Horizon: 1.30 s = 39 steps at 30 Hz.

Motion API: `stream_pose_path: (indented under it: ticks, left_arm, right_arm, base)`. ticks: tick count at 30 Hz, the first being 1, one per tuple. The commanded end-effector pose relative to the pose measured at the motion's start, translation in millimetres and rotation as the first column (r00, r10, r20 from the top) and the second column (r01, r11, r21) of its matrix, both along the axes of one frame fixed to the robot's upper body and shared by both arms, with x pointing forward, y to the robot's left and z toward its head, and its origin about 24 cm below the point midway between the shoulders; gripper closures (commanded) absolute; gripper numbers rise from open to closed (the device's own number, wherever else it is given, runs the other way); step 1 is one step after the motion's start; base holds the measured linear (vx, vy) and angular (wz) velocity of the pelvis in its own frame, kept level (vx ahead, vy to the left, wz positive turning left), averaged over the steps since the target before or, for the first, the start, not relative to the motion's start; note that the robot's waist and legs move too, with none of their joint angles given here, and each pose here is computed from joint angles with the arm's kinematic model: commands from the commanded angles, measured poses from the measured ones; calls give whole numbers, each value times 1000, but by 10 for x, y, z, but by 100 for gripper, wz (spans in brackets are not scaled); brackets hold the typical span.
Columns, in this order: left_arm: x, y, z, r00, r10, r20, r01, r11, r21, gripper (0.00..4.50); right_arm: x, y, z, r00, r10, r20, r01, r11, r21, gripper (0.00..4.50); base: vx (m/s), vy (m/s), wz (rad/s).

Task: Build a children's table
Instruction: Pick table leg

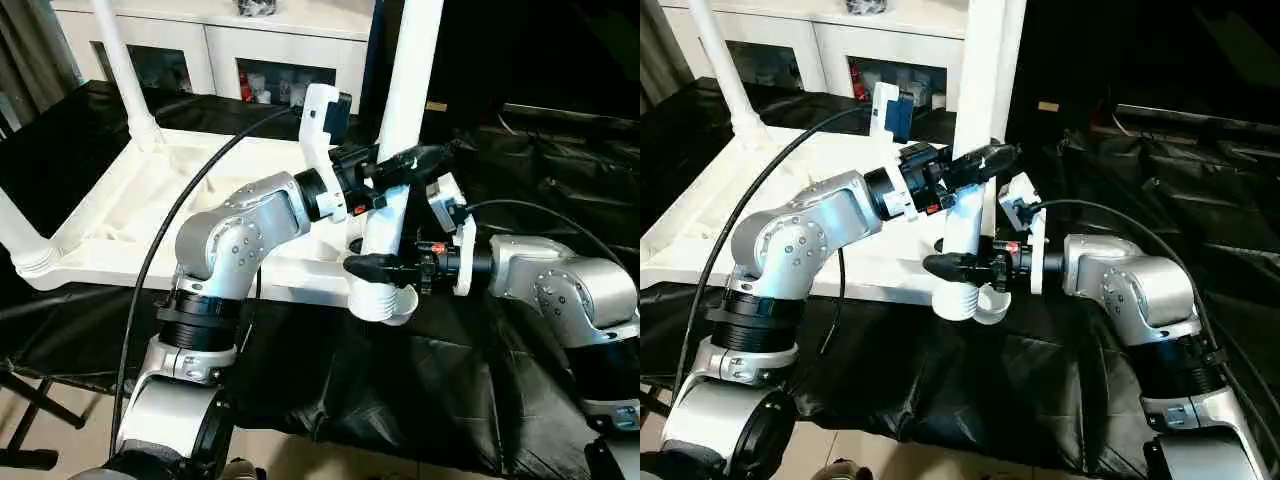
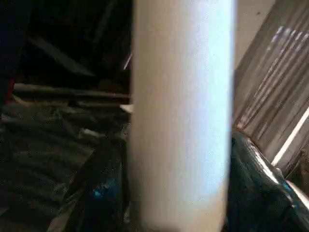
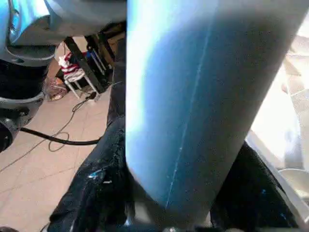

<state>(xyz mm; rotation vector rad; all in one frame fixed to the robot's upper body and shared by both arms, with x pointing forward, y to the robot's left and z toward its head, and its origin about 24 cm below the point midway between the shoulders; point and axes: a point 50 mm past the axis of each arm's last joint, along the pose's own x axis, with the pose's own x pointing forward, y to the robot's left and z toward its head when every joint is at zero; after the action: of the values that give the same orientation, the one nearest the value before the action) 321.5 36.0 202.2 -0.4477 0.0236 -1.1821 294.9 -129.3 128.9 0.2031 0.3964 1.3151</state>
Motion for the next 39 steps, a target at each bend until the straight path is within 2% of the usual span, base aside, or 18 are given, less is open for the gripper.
stream_pose_path:
  ticks: [1,3,10,13,16,17,20,21,24,25,26,28,31,32,33,34,35,39]
  left_arm:
    - [-89,-21,166,995,-47,87,54,995,-82,162]
    - [-107,5,268,994,-34,108,52,983,-175,153]
    - [-21,162,385,984,94,148,-53,963,-263,153]
    - [90,433,426,980,129,154,-78,950,-301,153]
    - [122,507,411,977,142,158,-93,955,-283,153]
    - [159,601,228,968,121,221,-99,989,-108,153]
    - [166,664,-67,958,41,284,-82,988,134,153]
    - [136,693,-347,950,-71,303,-33,946,323,153]
    - [114,713,-578,946,-161,281,18,892,452,153]
    - [106,742,-787,937,-245,249,68,826,560,153]
    - [106,742,-787,937,-245,249,68,826,560,153]
    - [107,782,-986,925,-322,202,115,743,659,153]
    - [130,799,-1073,922,-337,190,111,700,705,153]
    - [152,829,-1185,911,-374,171,118,637,762,153]
    - [152,831,-1193,910,-378,169,120,632,766,153]
    - [170,847,-1243,909,-387,155,121,601,790,181]
    - [178,867,-1288,902,-410,133,139,569,810,181]
    - [213,902,-1342,899,-426,97,164,534,829,206]
  right_arm:
    - [-16,17,2,1000,-6,6,6,1000,15,258]
    - [-8,23,-10,999,-36,15,35,999,35,259]
    - [59,10,-15,985,-166,48,160,981,111,261]
    - [188,-84,-51,916,-383,119,369,921,125,261]
    - [210,-115,-68,893,-428,137,415,902,115,261]
    - [221,-172,-116,855,-486,183,478,874,86,261]
    - [211,-211,-152,816,-522,246,525,849,61,261]
    - [194,-236,-171,788,-544,289,559,829,36,261]
    - [183,-262,-181,761,-569,312,594,804,19,261]
    - [163,-267,-200,743,-587,321,616,788,14,261]
    - [163,-267,-200,743,-587,321,616,788,14,261]
    - [134,-257,-227,736,-595,323,625,781,15,261]
    - [116,-251,-248,737,-592,325,623,782,11,261]
    - [95,-251,-273,734,-590,335,625,780,4,261]
    - [94,-251,-275,734,-590,336,626,780,4,261]
    - [82,-252,-282,732,-590,340,627,779,2,261]
    - [69,-259,-285,729,-591,345,630,777,0,261]
    - [28,-278,-289,724,-596,348,638,770,-6,261]
  base:
    - [0,0,0]
    - [0,0,0]
    - [0,0,0]
    - [0,0,0]
    - [0,0,0]
    - [0,0,0]
    - [0,0,0]
    - [0,0,0]
    - [0,0,0]
    - [0,0,0]
    - [0,0,0]
    - [0,0,0]
    - [0,0,0]
    - [0,0,0]
    - [0,0,0]
    - [0,0,0]
    - [0,0,0]
    - [0,0,0]
